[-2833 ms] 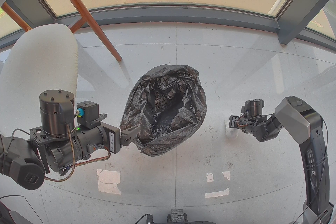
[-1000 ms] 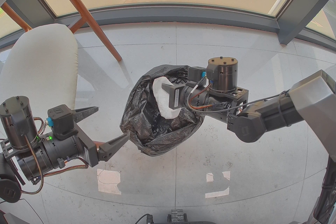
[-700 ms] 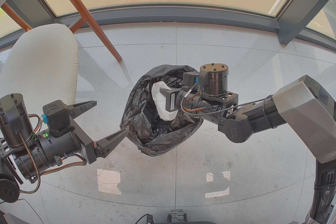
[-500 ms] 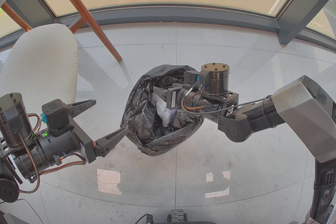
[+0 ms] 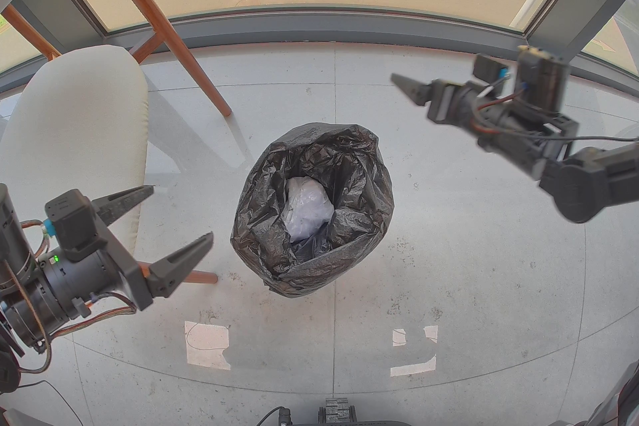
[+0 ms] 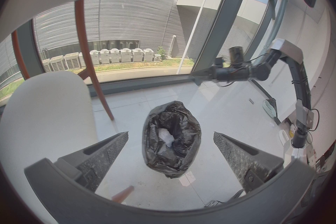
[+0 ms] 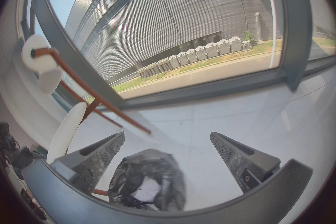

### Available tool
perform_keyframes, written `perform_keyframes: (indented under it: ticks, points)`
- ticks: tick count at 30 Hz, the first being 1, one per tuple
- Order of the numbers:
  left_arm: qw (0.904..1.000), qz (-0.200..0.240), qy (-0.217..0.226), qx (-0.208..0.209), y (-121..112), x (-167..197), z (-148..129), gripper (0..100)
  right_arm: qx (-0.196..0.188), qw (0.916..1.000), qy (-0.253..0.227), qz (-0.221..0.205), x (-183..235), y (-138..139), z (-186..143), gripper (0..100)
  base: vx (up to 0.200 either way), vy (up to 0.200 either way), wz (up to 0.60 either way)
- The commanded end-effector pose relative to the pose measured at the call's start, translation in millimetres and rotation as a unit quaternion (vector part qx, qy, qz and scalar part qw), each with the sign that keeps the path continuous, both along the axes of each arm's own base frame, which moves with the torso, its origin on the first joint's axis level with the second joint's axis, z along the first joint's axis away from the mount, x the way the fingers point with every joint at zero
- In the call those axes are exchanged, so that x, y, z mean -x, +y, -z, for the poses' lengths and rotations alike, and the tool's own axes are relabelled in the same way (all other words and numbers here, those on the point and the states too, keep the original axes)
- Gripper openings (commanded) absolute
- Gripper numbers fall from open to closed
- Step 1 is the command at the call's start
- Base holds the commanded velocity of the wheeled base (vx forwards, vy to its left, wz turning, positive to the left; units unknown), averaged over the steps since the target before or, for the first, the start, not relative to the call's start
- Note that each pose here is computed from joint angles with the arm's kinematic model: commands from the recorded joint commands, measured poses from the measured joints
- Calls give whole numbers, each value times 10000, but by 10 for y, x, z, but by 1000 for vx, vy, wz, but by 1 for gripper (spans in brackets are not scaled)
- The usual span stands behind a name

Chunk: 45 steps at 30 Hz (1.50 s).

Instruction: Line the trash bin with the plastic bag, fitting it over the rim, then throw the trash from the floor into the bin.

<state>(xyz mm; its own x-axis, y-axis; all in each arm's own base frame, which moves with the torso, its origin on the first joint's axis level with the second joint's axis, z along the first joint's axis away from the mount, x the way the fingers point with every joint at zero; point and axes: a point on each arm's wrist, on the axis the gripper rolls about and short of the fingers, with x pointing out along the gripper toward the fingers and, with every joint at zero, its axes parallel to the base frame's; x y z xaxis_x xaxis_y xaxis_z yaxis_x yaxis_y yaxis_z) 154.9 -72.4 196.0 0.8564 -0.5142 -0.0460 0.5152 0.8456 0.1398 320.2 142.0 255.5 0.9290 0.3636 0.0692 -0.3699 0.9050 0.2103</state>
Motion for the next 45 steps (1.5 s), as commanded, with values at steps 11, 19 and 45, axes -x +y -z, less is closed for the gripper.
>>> perform_keyframes:
  ticks: [11, 19, 45]
  points:
    - [9686, -2056, -1177, 758, 685, 1117, 264, 100, 315, 9777, -849, 1896, 2326, -1477, 16, 100, 0, 0, 0]
    - [9611, -2423, -1049, 813, 730, 1531, 642, 100, 857, 9803, -752, 1615, 2987, -1404, 666, 100, 0, 0, 0]
    - [9613, -2674, 89, 661, 734, 1767, 1205, 100, 1249, 9655, 593, 2207, 3364, -1404, 1783, 100, 0, 0, 0]
